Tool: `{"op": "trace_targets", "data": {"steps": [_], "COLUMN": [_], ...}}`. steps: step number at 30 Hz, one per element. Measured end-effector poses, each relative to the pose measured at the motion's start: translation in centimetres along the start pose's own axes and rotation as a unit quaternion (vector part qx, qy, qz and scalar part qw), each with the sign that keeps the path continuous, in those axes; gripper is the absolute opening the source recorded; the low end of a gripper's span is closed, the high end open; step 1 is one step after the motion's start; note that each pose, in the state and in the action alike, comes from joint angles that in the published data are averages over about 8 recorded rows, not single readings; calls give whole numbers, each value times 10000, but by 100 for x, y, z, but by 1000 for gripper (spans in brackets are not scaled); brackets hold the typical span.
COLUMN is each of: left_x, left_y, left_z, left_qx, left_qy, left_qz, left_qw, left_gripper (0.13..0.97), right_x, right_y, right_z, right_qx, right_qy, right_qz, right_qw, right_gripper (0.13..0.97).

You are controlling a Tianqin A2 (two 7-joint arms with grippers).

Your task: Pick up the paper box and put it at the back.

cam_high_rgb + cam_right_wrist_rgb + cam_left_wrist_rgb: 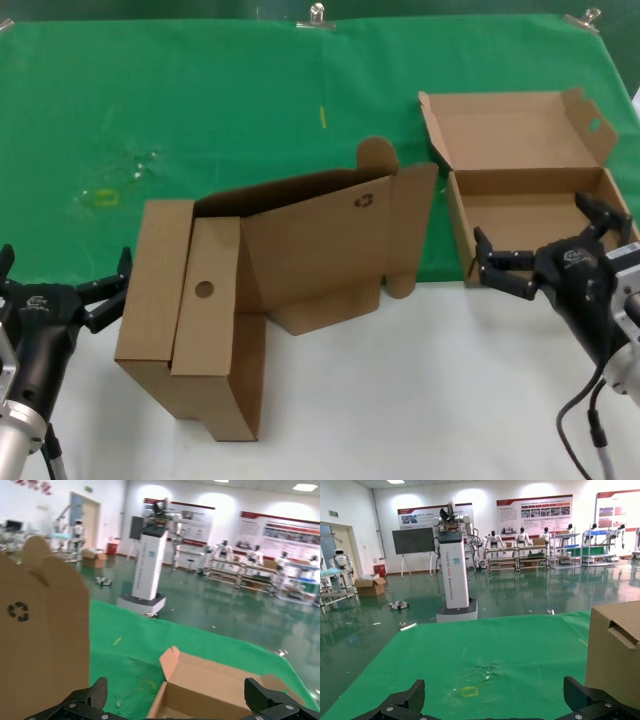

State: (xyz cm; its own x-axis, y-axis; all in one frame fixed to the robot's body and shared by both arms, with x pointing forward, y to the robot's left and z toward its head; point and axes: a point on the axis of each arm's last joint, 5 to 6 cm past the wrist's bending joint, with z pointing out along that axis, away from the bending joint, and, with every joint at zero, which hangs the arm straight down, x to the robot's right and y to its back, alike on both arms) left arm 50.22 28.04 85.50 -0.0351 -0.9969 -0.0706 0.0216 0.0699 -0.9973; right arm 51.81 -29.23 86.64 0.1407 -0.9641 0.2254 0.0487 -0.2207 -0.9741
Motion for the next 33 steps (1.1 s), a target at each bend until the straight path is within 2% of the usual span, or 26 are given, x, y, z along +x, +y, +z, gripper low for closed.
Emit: {"op": "trace_targets", "data": {"steps": [10,33], "left_x": [0,0], "left_y": [0,0], "left_z": [0,0], "left_qx": [1,1], "left_qy": [0,0], "left_qz": [0,0], "left_qw": [10000,10000], "left_gripper": [966,966], "right_x": [-114,-119], "right_y": [56,59], "right_z": [-61,-64], "right_qx": [-44,-46], "right_qy": [401,417], "right_qz": [561,583], "right_qw": [9976,9974], "right_gripper": [966,966]}}
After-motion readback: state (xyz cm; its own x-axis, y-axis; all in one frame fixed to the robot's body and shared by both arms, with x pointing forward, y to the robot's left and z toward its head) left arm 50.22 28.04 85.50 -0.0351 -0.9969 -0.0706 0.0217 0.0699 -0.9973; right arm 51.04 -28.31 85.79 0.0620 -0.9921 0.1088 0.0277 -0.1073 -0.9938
